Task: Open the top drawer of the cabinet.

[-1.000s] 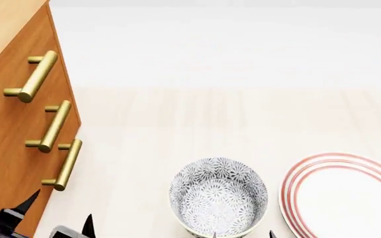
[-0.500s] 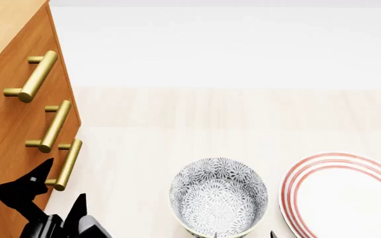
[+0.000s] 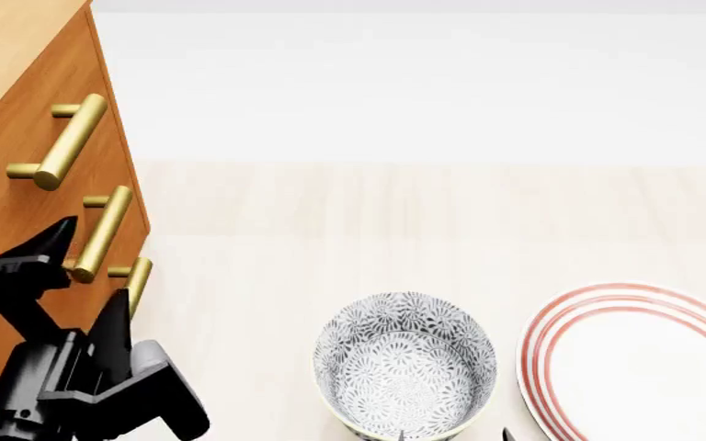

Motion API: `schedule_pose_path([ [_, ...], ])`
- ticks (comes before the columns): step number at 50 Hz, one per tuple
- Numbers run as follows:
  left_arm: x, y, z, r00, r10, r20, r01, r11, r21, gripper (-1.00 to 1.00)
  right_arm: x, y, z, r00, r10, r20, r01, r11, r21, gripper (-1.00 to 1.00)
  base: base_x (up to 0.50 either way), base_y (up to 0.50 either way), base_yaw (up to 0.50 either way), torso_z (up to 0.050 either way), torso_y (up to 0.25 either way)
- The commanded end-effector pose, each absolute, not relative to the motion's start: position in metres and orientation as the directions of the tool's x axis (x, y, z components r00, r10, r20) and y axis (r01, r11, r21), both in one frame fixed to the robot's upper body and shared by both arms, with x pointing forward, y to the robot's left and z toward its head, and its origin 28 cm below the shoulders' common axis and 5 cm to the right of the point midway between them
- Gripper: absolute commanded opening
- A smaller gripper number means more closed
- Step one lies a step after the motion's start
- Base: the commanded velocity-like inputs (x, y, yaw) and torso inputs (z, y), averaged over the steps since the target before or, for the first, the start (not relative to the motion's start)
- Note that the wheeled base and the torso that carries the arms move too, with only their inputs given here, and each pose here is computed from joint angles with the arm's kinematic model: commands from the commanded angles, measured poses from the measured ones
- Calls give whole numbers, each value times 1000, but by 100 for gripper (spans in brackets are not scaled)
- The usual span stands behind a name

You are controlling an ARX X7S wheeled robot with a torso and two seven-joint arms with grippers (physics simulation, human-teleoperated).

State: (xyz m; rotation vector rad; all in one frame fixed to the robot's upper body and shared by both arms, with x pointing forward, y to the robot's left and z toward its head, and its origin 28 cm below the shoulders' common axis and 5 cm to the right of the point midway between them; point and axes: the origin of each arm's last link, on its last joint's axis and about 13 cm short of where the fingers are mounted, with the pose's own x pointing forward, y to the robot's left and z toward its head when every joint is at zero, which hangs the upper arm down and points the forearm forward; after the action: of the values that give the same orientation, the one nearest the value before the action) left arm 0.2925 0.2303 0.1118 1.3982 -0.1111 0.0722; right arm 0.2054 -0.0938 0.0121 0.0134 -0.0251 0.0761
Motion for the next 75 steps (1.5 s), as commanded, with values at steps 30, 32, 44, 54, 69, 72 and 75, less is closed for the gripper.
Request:
schedule_pose_path([
  [30, 321, 239, 180, 990, -3, 142, -139, 169, 976, 100, 205, -93, 12, 997, 78, 23, -79, 997, 13, 100, 0, 0, 0, 0, 0],
  [32, 323, 239, 180, 991, -4, 137, -134, 170, 976, 100, 205, -93, 12, 997, 79, 23, -79, 997, 13, 100, 0, 0, 0, 0, 0],
  [44, 332, 241, 184, 995, -7, 103, -101, 132, 986, 100, 205, -93, 13, 997, 80, 20, -80, 997, 11, 100, 0, 0, 0, 0, 0],
  [54, 338, 244, 183, 997, 11, 73, -74, 125, 989, 100, 205, -93, 13, 997, 78, 21, -78, 997, 11, 100, 0, 0, 0, 0, 0],
  [69, 348, 248, 183, 998, 42, 53, -58, 129, 990, 100, 207, -93, 13, 997, 70, 19, -71, 997, 17, 100, 0, 0, 0, 0, 0],
  [72, 350, 249, 181, 998, 49, 46, -52, 129, 990, 100, 207, -93, 13, 997, 69, 17, -69, 997, 19, 100, 0, 0, 0, 0, 0],
  [75, 350, 250, 182, 998, 53, 43, -50, 126, 991, 100, 207, -93, 13, 998, 68, 16, -69, 997, 20, 100, 0, 0, 0, 0, 0],
])
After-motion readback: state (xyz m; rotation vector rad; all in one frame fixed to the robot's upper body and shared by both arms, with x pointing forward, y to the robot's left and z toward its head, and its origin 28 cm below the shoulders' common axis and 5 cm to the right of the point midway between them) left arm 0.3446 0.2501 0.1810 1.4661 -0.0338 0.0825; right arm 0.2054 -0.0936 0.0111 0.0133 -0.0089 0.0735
